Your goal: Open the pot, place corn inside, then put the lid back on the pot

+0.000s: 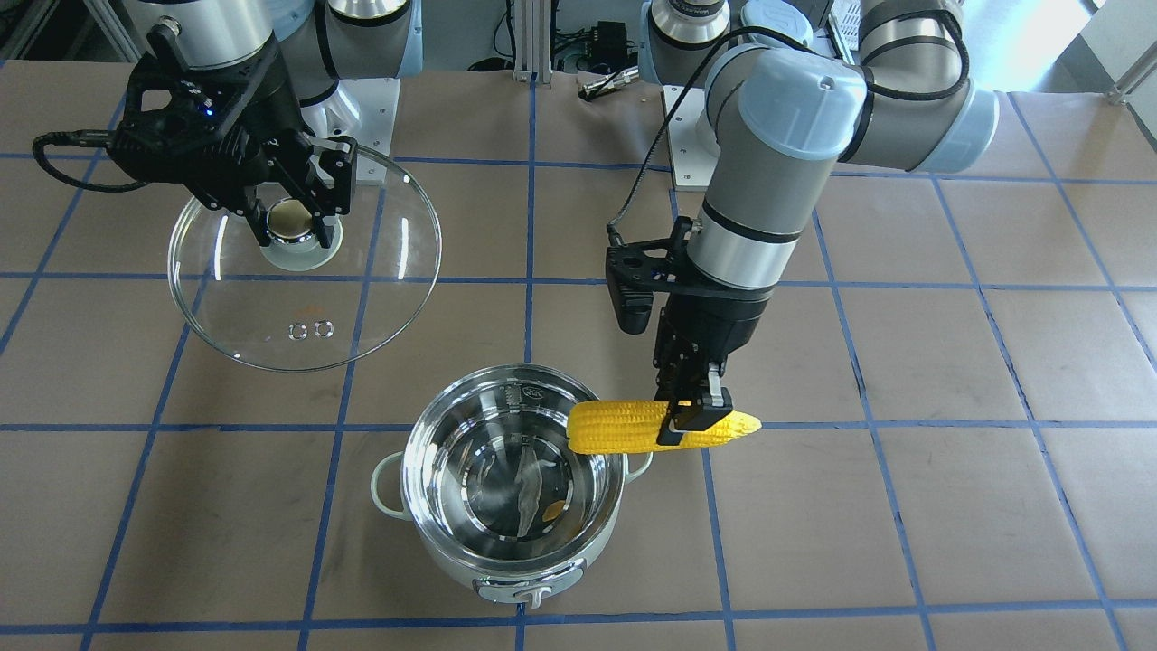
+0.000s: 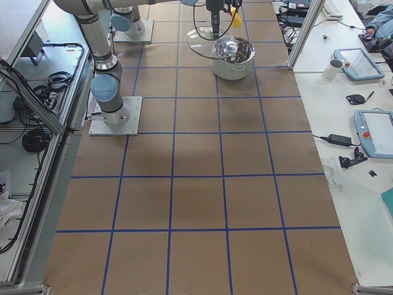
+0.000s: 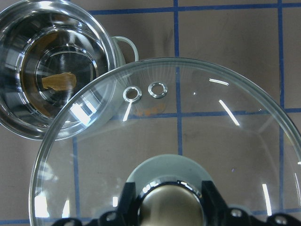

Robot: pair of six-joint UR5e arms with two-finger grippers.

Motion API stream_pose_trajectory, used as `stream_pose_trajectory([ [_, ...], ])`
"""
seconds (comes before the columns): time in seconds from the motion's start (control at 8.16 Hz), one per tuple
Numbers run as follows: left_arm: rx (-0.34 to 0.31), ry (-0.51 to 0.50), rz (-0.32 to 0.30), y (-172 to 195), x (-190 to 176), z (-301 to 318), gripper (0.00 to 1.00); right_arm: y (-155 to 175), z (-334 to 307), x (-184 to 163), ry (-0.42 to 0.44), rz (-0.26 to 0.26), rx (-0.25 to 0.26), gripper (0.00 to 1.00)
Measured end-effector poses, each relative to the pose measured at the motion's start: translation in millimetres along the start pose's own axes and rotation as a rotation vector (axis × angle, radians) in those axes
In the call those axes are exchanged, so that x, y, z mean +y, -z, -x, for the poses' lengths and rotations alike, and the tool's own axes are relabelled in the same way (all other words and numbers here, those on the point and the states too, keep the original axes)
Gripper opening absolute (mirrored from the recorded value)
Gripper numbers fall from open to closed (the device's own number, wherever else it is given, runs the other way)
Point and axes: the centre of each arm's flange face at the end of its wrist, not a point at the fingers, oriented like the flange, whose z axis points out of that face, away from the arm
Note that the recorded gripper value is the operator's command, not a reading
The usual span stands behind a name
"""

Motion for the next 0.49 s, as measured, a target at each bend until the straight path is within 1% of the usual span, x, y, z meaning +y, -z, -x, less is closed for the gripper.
stream_pose_trajectory([
  [0.25, -0.012, 0.074, -0.034, -16, -36, -12, 0.00, 1, 0, 2, 0.004, 0.003, -0.007, 0.29],
  [0.49, 0.015, 0.097, -0.051, -46, -68, -25, 0.00, 1, 0, 2, 0.008, -0.001, -0.009, 0.28],
])
